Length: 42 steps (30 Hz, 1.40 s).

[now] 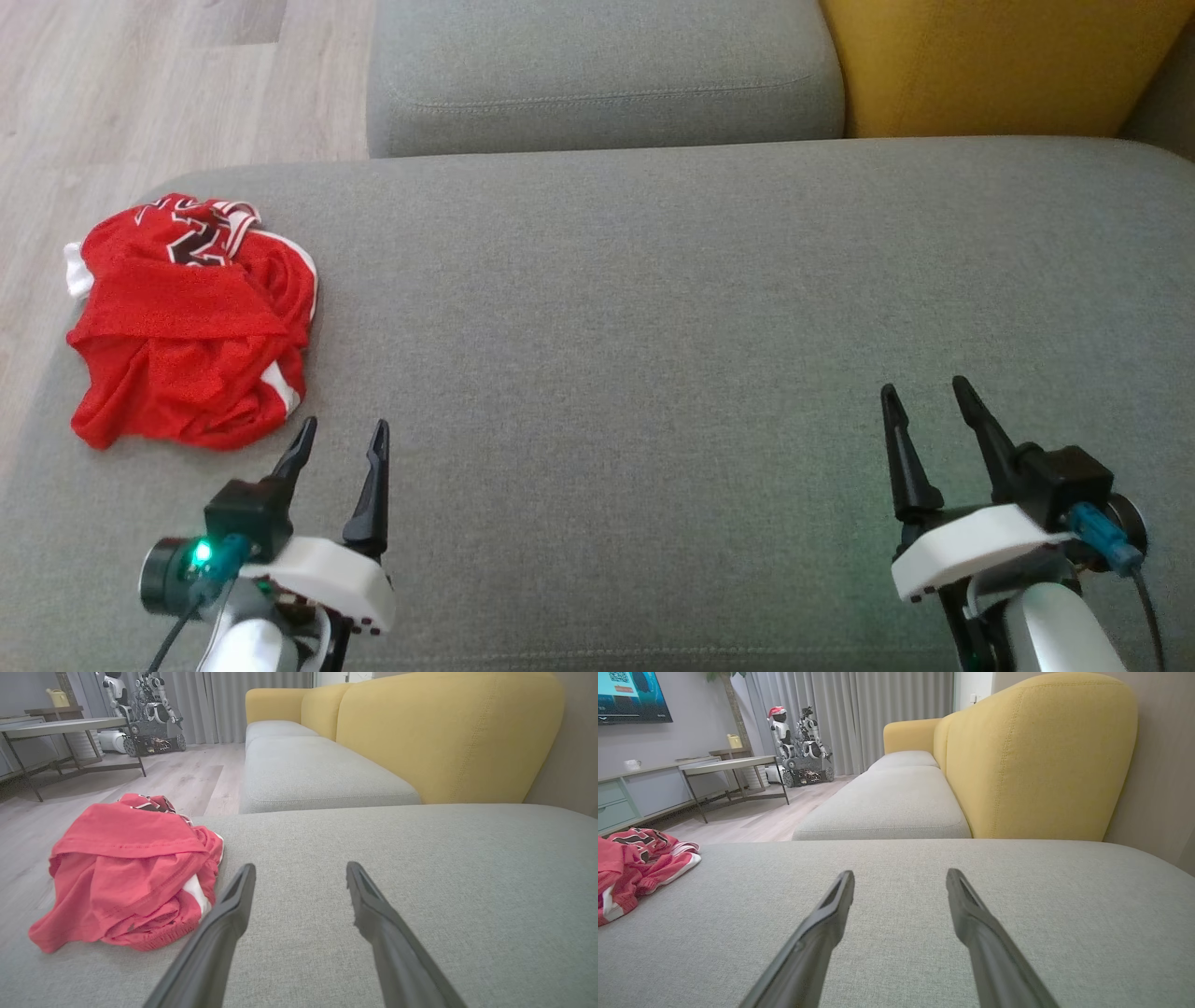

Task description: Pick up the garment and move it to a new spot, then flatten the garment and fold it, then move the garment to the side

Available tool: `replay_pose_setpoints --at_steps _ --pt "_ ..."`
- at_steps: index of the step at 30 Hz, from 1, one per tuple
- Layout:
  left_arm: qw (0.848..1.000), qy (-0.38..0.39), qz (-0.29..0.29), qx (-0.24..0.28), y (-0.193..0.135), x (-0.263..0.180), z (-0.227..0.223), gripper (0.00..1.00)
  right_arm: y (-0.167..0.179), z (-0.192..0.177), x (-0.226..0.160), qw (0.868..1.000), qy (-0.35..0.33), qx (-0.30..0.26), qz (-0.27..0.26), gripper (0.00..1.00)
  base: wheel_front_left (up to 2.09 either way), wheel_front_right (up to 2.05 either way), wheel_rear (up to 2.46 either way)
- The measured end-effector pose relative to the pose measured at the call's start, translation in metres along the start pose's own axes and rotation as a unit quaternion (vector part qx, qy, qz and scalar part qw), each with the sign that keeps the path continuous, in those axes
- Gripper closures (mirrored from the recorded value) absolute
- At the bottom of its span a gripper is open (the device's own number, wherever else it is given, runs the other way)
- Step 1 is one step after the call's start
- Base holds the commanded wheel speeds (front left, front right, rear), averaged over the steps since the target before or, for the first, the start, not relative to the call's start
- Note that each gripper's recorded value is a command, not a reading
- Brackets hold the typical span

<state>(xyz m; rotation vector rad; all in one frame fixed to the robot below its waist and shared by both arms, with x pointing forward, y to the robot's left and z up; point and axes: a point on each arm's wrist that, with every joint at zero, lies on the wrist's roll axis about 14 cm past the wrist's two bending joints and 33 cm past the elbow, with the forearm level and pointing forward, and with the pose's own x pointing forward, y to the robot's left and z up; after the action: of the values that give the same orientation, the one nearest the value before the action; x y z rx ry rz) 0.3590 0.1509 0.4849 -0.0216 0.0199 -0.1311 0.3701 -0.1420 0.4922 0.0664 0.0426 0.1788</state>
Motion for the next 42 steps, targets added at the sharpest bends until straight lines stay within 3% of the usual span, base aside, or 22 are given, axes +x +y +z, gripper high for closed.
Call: replay_pose_setpoints --at_steps 8,29,42 --pt "1.0 -0.01 -0.002 0.028 0.0 0.0 0.002 0.0 -0.001 0.001 0.0 1.0 -0.004 -0.008 -0.003 0.0 0.0 0.0 0.0" --pt "1.0 -0.003 0.008 0.024 0.007 0.001 -0.002 0.0 -0.002 -0.003 0.001 1.0 0.002 0.005 -0.006 0.0 0.0 0.0 0.0" --pt "0.995 -0.021 0.093 0.007 0.057 -0.023 0.01 0.0 0.043 0.017 0.022 0.998 -0.021 0.0 0.065 0.0 0.0 0.0 0.0"
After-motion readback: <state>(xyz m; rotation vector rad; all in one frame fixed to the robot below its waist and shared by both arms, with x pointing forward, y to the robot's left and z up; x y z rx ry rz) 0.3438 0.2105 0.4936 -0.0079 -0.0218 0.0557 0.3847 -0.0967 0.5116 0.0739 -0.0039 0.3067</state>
